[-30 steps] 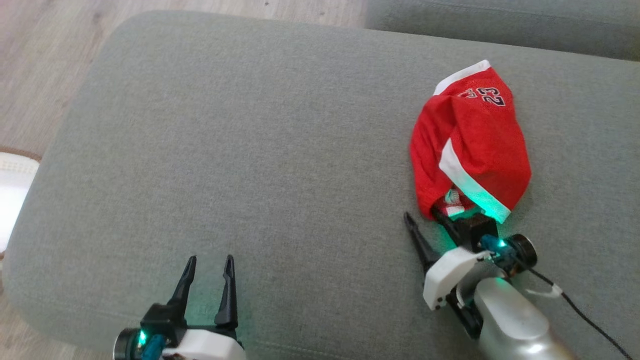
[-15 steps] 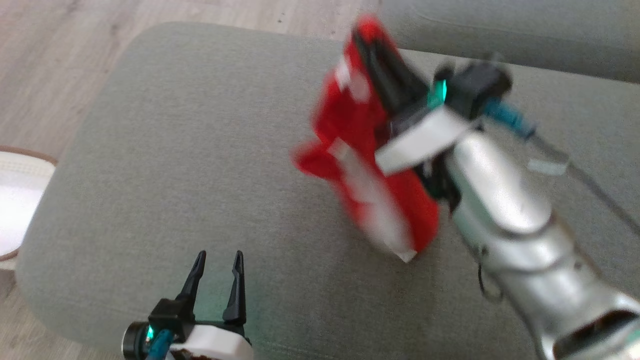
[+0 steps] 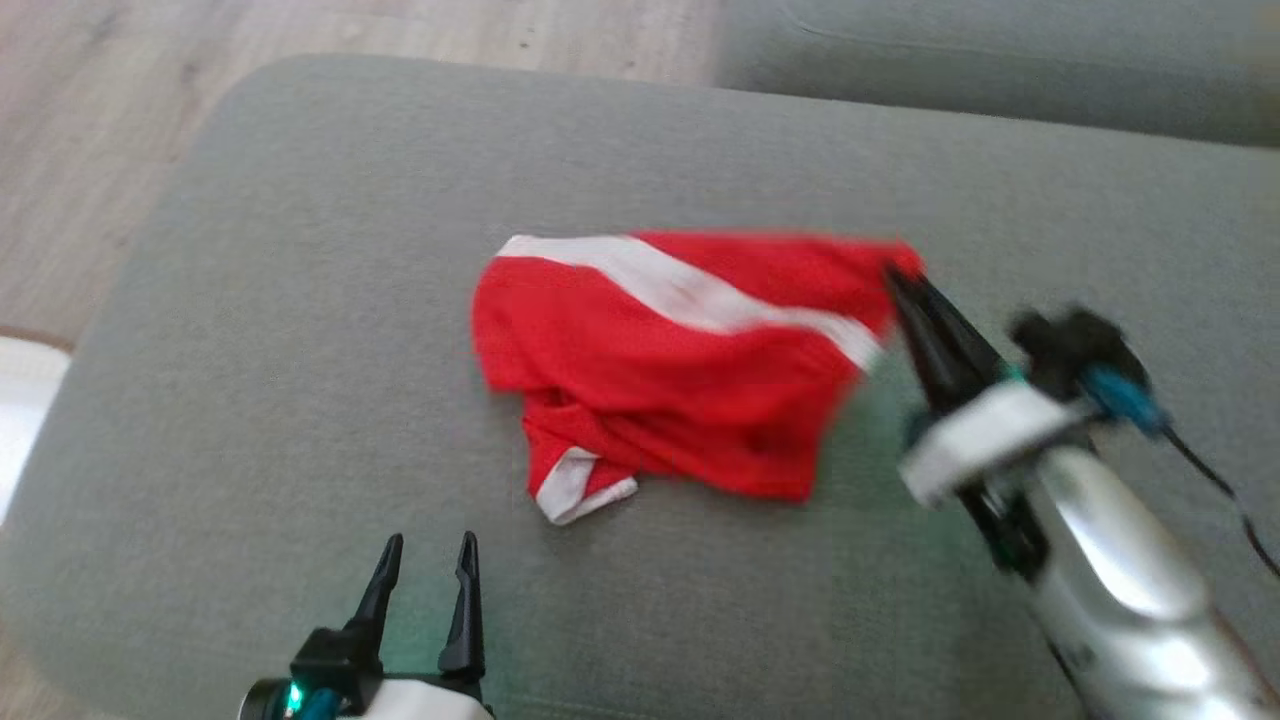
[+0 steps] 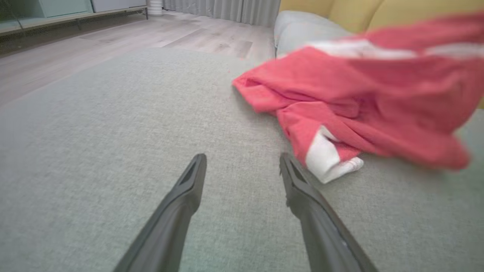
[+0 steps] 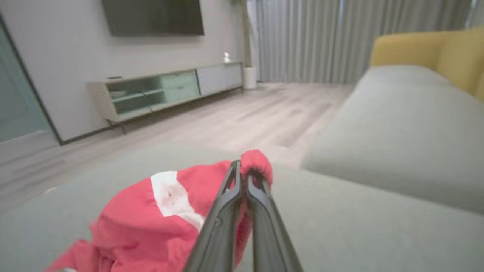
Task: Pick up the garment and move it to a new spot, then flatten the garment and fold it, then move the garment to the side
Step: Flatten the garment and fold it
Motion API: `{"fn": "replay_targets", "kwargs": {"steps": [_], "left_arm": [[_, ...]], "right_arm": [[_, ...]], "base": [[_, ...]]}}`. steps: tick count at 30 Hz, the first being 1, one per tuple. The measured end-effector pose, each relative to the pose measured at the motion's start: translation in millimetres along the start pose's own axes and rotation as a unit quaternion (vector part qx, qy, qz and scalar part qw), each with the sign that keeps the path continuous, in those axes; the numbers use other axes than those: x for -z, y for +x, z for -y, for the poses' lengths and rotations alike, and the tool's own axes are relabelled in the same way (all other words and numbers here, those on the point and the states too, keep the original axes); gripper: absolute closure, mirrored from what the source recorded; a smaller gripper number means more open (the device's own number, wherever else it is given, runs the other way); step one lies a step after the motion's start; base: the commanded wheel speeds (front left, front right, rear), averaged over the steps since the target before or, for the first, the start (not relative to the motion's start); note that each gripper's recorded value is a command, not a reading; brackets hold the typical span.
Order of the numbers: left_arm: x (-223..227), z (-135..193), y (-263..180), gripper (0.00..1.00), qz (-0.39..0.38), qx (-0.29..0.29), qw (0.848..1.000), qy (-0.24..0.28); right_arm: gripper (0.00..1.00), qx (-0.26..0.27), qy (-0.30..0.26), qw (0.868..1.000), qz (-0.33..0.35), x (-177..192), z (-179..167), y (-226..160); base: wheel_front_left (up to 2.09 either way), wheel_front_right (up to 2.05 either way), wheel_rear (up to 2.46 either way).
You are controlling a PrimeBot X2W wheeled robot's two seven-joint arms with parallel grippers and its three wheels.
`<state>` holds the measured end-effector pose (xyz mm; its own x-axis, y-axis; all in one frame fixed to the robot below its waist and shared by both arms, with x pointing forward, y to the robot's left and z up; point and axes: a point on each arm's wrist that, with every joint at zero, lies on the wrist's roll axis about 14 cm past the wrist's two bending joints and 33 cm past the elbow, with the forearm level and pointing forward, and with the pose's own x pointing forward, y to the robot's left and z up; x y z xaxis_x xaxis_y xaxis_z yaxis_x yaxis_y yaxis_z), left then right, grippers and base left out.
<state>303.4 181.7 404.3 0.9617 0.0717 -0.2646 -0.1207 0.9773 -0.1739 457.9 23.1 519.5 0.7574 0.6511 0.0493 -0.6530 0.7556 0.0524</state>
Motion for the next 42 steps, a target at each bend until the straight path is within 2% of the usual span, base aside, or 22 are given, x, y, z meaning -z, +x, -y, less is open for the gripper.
{"fn": "replay_targets", "kwargs": {"steps": [3, 5, 6, 7, 10, 14, 19, 26, 35, 38, 42], "left_arm": [[2, 11, 8, 0.0, -0.006, 0.018, 1.0, 0.004], [2, 18, 14, 0.0, -0.009, 0.031, 0.999, 0.007], [2, 23, 17, 0.0, -0.009, 0.039, 0.999, 0.009], [0, 27, 22, 0.0, -0.008, 0.046, 0.999, 0.012], [-7, 41, 35, 0.0, 0.0, 0.071, 0.997, 0.019], [-11, 54, 45, 0.0, 0.003, 0.091, 0.996, 0.022], [-10, 59, 47, 0.0, 0.001, 0.097, 0.995, 0.023], [-11, 62, 47, 0.0, 0.002, 0.102, 0.994, 0.024], [-11, 78, 53, 0.0, 0.0, 0.128, 0.992, 0.022], [-24, 94, 73, 0.0, 0.013, 0.151, 0.988, 0.029], [-64, 130, 115, 0.0, 0.055, 0.19, 0.979, 0.04]], "right_arm": [[1.0, 0.078, 0.018, 0.995, -0.065, 49, 47, -50], [1.0, 0.129, 0.024, 0.988, -0.087, 64, 76, -77], [0.71, 0.154, 0.028, 0.983, -0.091, 67, 90, -89], [0.02, 0.176, 0.029, 0.98, -0.093, 69, 103, -98], [0.0, 0.234, 0.035, 0.966, -0.101, 74, 132, -123], [0.0, 0.286, 0.043, 0.952, -0.102, 79, 150, -144], [0.0, 0.306, 0.067, 0.946, -0.087, 80, 142, -144], [0.0, 0.337, 0.101, 0.927, -0.129, 116, 123, -182], [0.0, 0.345, 0.086, 0.931, -0.089, 92, 120, -192], [0.0, 0.338, 0.082, 0.934, -0.08, 86, 116, -189], [0.0, 0.334, 0.095, 0.934, -0.082, 91, 110, -190]], "base": [[0.0, 0.0, 0.0], [0.0, 0.0, 0.0], [0.0, 0.0, 0.0], [0.0, 0.0, 0.0], [0.0, 0.0, 0.0], [0.0, 0.0, 0.0], [0.0, 0.0, 0.0], [0.0, 0.0, 0.0], [0.0, 0.0, 0.0], [0.0, 0.0, 0.0], [0.0, 0.0, 0.0]]}}
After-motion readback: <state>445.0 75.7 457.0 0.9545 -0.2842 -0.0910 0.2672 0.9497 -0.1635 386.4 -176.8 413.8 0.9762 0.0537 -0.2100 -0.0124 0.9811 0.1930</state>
